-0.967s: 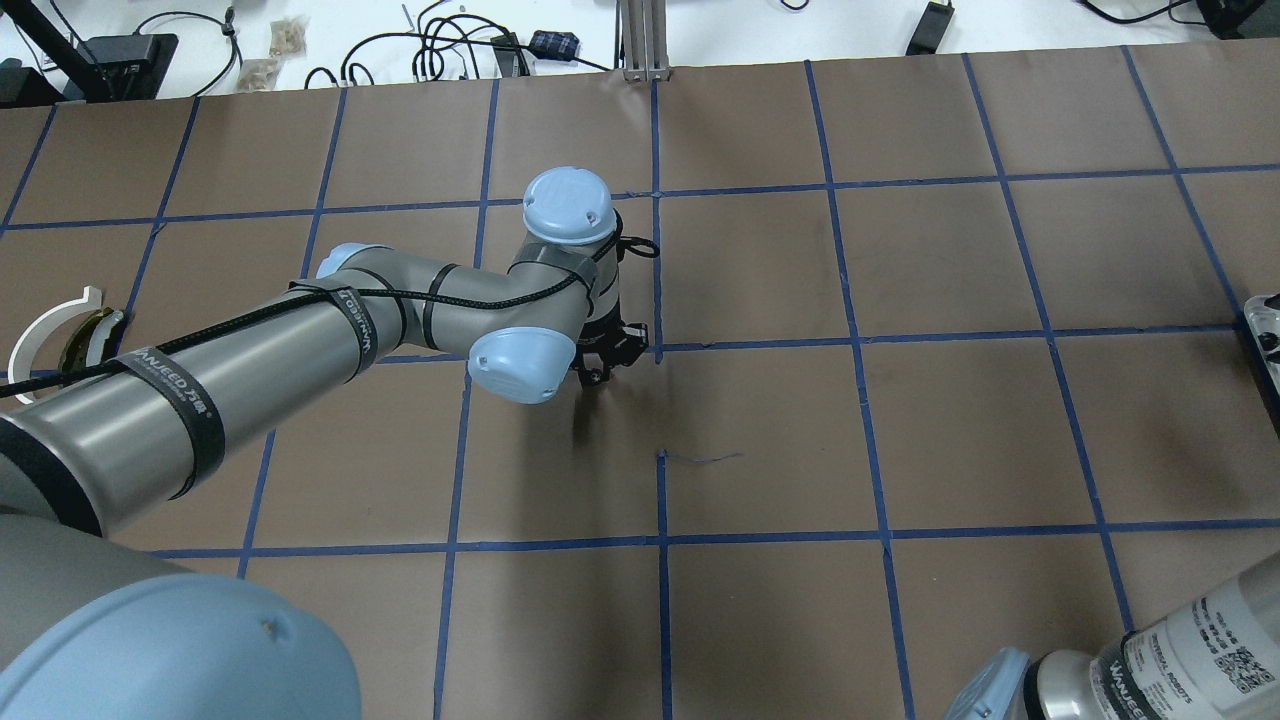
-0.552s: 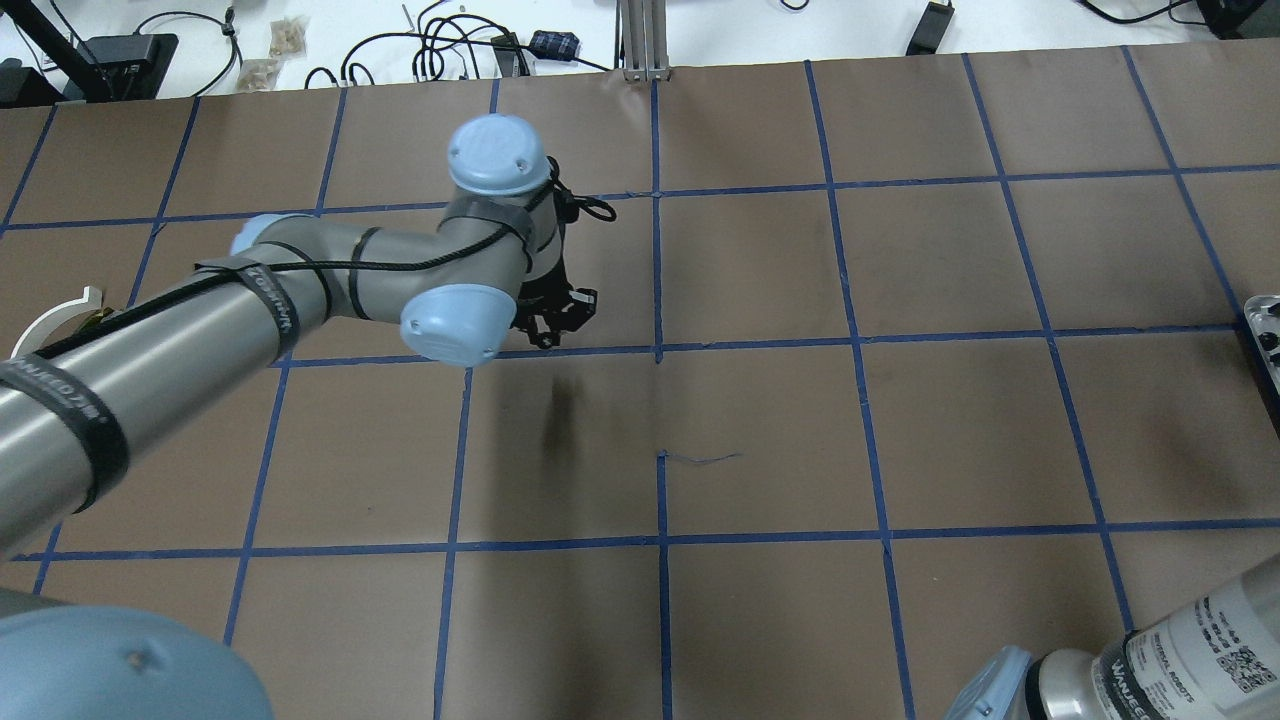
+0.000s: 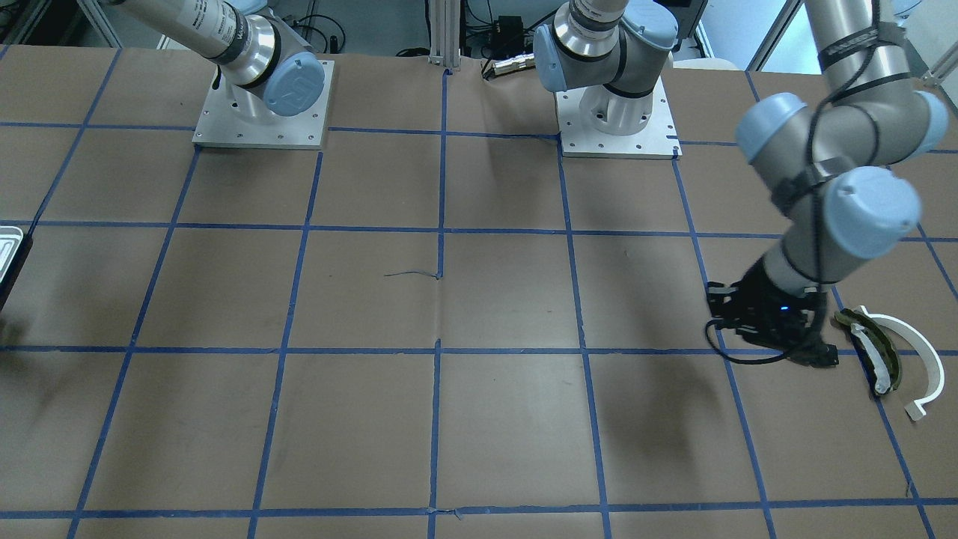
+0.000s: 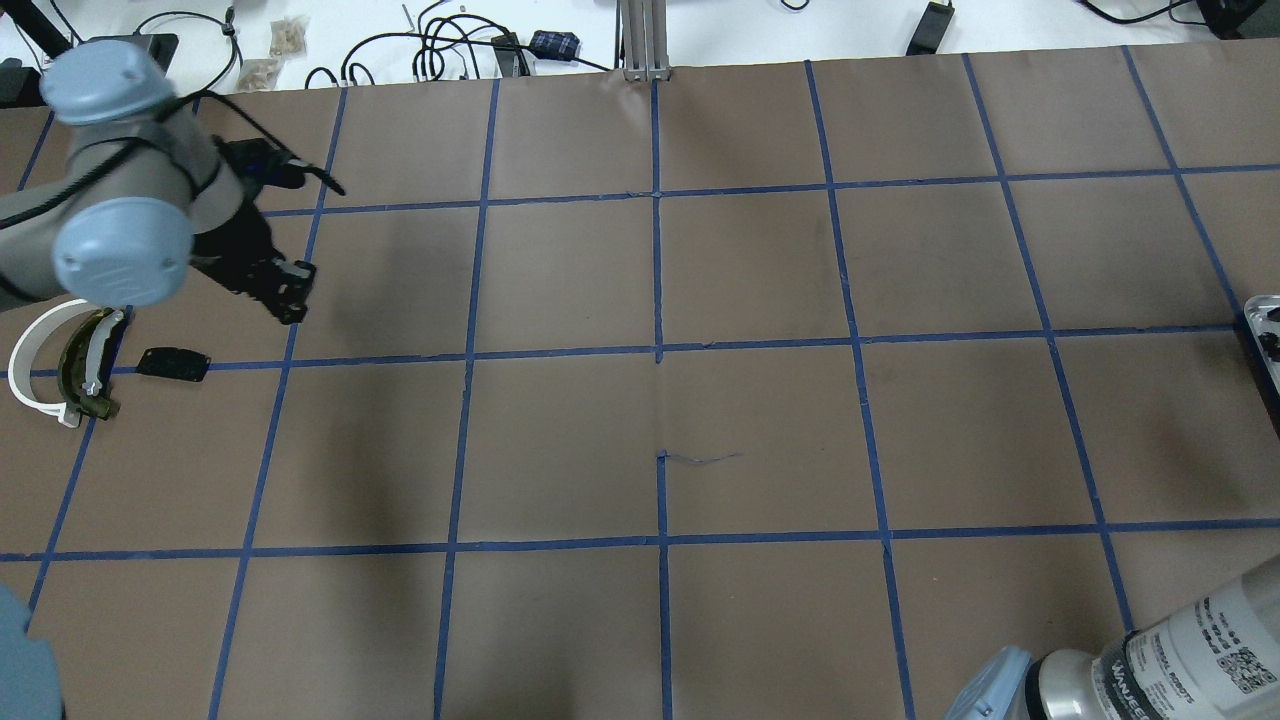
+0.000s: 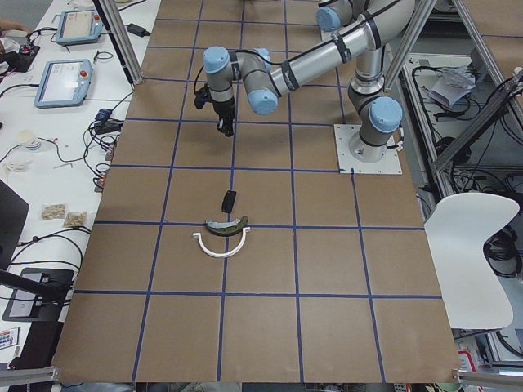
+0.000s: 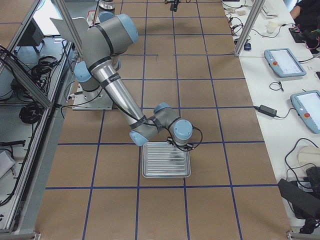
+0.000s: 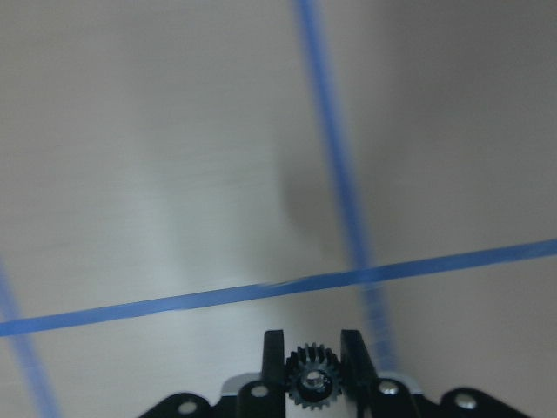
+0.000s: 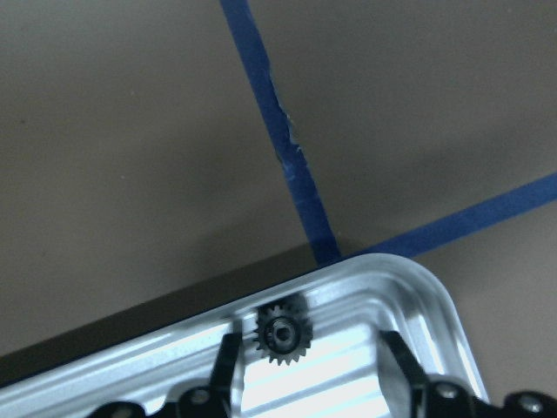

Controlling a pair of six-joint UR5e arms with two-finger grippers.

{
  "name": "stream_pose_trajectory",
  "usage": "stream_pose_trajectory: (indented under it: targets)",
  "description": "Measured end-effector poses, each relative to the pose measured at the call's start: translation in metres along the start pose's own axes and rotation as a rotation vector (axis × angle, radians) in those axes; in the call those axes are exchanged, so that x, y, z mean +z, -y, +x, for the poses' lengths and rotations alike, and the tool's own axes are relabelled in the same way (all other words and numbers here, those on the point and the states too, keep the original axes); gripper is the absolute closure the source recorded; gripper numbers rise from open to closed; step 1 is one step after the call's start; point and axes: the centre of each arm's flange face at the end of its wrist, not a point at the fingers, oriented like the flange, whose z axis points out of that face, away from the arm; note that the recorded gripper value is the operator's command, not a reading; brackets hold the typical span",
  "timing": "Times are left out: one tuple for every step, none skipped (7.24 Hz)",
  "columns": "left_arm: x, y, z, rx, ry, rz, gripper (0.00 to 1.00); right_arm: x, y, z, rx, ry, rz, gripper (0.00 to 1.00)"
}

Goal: Place bearing gear from tray to pile

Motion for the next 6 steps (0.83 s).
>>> stream_pose_trajectory:
  targets:
    - [0.008, -0.030, -0.061, 0.053, -0.008, 0.001, 1.00, 0.001, 0.000, -0.001, -0.001, 0.001, 0.002, 0.68]
    - [0.022, -0.054, -0.107, 0.083, -0.007, 0.008, 1.00, 0.001, 0.001, -0.002, -0.001, 0.002, 0.004, 0.74]
    - [0.039, -0.070, -0.134, 0.096, -0.008, 0.010, 1.00, 0.001, 0.002, -0.004, -0.001, 0.004, 0.005, 0.78]
    - [0.058, -0.080, -0.144, 0.096, -0.021, 0.004, 1.00, 0.000, 0.004, -0.006, 0.000, 0.006, 0.004, 0.84]
    - [0.073, -0.088, -0.147, 0.088, -0.021, 0.003, 0.91, -0.001, 0.005, -0.008, 0.000, 0.007, 0.002, 0.85]
    - [0.084, -0.093, -0.149, 0.078, -0.010, 0.007, 0.39, -0.003, 0.006, -0.009, 0.001, 0.005, 0.000, 0.85]
